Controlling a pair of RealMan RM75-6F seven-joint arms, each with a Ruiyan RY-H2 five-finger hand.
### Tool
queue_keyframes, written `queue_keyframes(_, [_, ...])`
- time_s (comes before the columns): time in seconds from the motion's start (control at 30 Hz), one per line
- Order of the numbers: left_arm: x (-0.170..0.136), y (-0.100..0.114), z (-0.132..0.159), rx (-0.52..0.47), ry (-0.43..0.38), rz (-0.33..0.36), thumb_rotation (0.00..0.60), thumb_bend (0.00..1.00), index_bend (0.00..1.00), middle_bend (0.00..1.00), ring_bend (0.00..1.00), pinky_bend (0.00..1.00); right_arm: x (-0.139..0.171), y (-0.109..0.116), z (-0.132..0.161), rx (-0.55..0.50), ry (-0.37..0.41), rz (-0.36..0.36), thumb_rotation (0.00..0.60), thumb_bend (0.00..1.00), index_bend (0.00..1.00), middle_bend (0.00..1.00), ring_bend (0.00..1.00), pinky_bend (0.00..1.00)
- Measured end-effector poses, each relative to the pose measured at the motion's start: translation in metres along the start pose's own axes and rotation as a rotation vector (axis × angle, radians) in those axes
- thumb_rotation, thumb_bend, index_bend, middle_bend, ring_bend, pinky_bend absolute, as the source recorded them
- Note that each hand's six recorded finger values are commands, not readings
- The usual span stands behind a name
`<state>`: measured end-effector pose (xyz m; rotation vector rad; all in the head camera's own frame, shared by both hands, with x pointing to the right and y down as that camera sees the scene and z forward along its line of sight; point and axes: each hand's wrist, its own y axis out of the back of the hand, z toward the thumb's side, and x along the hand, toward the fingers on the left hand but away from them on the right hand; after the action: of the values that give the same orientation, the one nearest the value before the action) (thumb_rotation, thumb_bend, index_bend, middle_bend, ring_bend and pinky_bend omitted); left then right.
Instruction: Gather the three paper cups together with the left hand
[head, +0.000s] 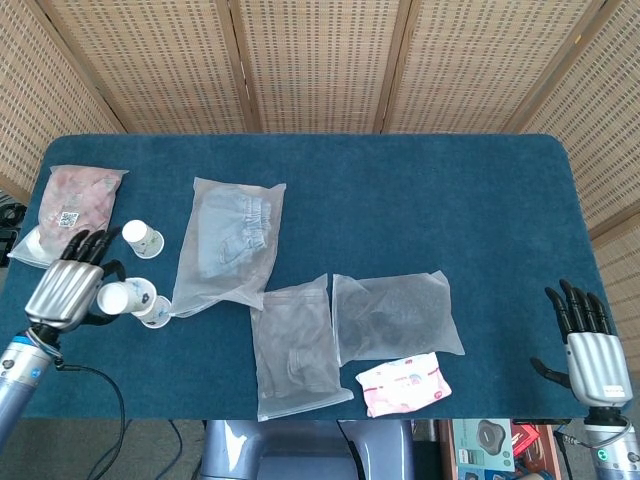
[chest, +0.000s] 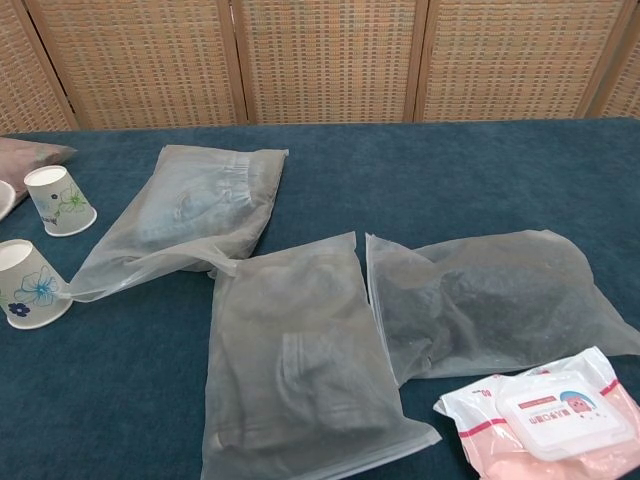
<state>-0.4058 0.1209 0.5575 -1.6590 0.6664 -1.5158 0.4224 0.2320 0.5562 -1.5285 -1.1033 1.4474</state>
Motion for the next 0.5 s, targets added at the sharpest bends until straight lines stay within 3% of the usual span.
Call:
queue_keyframes(0.13, [0.000, -0.006, -0.029, 0.006, 0.065, -0.021, 0.600, 0.14, 0.48, 0.00, 0.00, 0.00, 0.000, -0.001, 0.000, 0.003, 0.000, 0.003, 0.600, 0.09, 0.00, 0.00, 0.00, 0.00])
queue_keyframes(0.5, [-0.005, -0.030, -0.067, 0.002, 0.158, -0.085, 0.600, 0.14, 0.48, 0.00, 0.00, 0.00, 0.000, 0.000, -0.001, -0.001, -0.004, 0.001, 0.600, 0.09, 0.00, 0.00, 0.00, 0.00])
